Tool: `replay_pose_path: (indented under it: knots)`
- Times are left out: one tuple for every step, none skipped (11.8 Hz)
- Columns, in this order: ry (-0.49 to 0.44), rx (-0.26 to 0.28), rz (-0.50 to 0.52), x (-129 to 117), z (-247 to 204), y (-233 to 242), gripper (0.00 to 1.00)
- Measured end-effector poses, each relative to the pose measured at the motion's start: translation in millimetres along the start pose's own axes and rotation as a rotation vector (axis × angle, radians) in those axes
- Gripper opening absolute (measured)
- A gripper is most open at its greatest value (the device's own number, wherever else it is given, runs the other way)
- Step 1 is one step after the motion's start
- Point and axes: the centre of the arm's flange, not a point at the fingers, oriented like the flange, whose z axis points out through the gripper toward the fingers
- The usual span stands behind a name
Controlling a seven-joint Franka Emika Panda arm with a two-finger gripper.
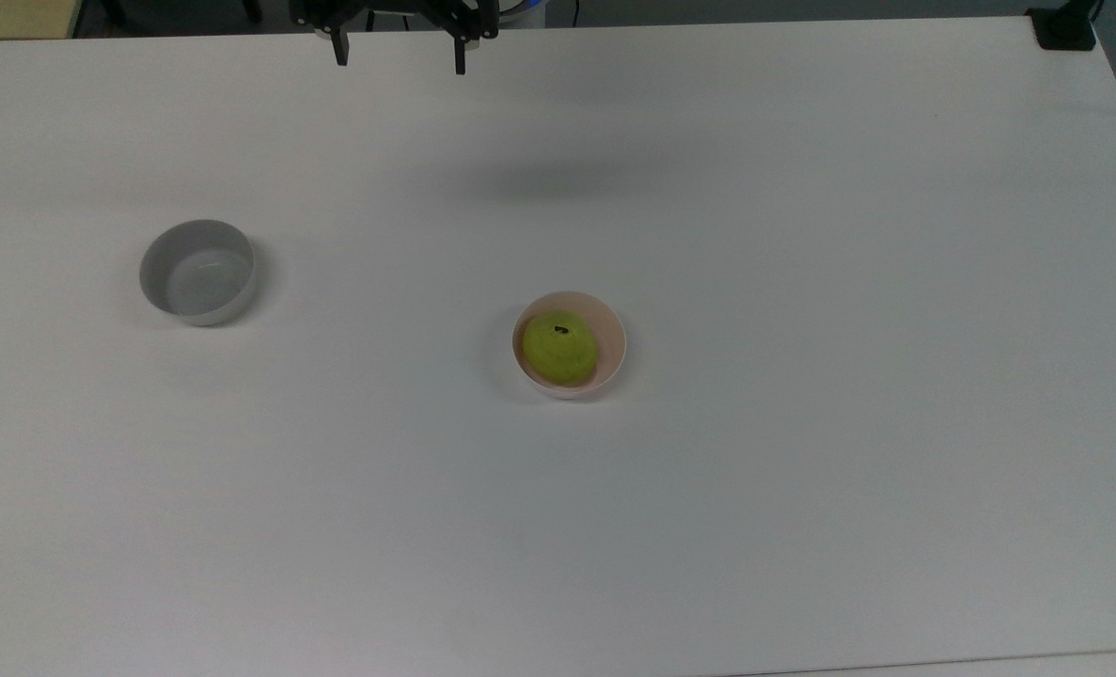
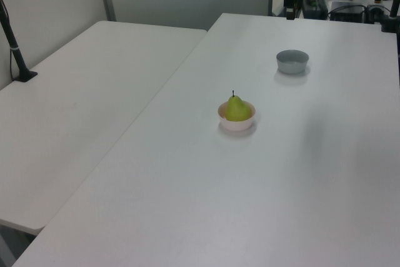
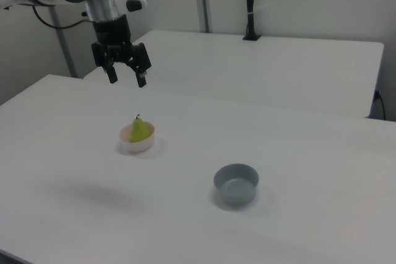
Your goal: Place the pear in the bowl
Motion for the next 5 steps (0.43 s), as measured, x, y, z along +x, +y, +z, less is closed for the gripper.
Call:
replay_pose_path:
  knots:
    - [0.0, 0.0, 0.003, -0.1, -0.2, 0.9, 1.0]
    - [0.0, 0.0, 0.003, -0.1, -0.1, 1.2, 1.0]
    - [0.0, 0.0, 0.003, -0.1, -0.1, 1.1, 1.0]
    - [0.0, 0.0, 0.003, -0.1, 0.0, 1.1, 1.0]
    - [0.0, 0.0, 0.003, -0.1, 0.1, 1.1, 1.0]
